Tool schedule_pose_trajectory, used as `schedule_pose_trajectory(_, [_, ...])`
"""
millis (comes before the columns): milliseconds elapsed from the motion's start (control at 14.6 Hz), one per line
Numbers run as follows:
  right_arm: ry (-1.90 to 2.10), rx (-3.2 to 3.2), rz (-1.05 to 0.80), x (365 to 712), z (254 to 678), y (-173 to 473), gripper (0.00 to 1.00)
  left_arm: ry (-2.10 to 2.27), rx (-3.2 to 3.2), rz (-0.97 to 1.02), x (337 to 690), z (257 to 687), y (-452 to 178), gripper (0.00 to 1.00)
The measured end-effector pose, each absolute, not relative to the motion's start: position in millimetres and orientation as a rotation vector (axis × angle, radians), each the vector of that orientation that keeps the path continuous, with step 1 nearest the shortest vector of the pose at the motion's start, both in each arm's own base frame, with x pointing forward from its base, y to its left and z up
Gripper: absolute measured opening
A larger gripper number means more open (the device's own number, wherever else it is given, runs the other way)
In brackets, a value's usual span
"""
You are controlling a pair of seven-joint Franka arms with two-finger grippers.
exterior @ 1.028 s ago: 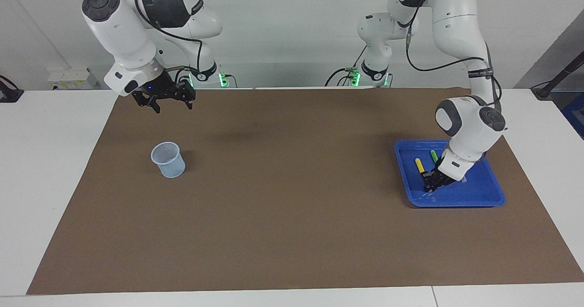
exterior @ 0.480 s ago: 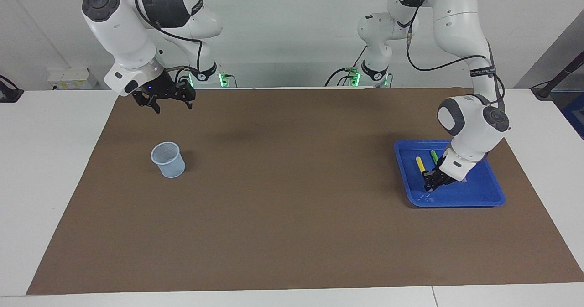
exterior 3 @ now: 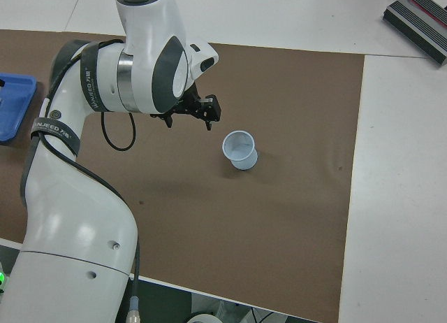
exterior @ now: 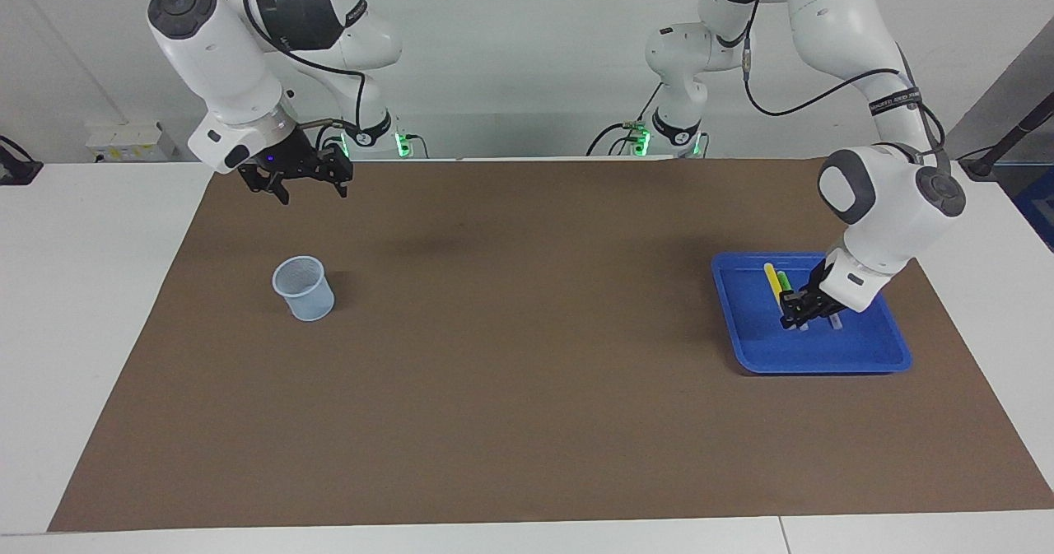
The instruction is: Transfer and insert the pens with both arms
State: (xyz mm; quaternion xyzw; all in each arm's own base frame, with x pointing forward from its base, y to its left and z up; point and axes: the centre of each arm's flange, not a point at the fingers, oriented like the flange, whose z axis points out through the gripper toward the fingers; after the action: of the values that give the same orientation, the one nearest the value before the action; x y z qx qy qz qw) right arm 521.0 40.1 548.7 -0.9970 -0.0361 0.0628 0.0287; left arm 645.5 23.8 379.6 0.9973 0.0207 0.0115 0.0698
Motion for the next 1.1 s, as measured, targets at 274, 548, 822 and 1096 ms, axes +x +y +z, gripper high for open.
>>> schedule_pose_trajectory(274, [-0.111, -3.073, 0.193, 521, 549, 40, 1.00, 0.379, 2.947, 0.051, 651, 393, 21, 0.17])
schedule_pose_trajectory(548, [-0.108, -3.057, 0.193, 521, 549, 42, 1.00, 0.683, 2.830, 0.072, 659, 412, 18, 0.17])
schedule_pose_trajectory(822, [-0.234, -3.039, 0.187, 521, 549, 43, 1.00, 0.968, 2.722, 0.097, 666, 431, 22, 0.17])
schedule_pose_trajectory(1096, [-0.381, -2.972, 0.170, 521, 550, 43, 1.00, 1.310, 2.481, 0.155, 675, 444, 24, 0.17])
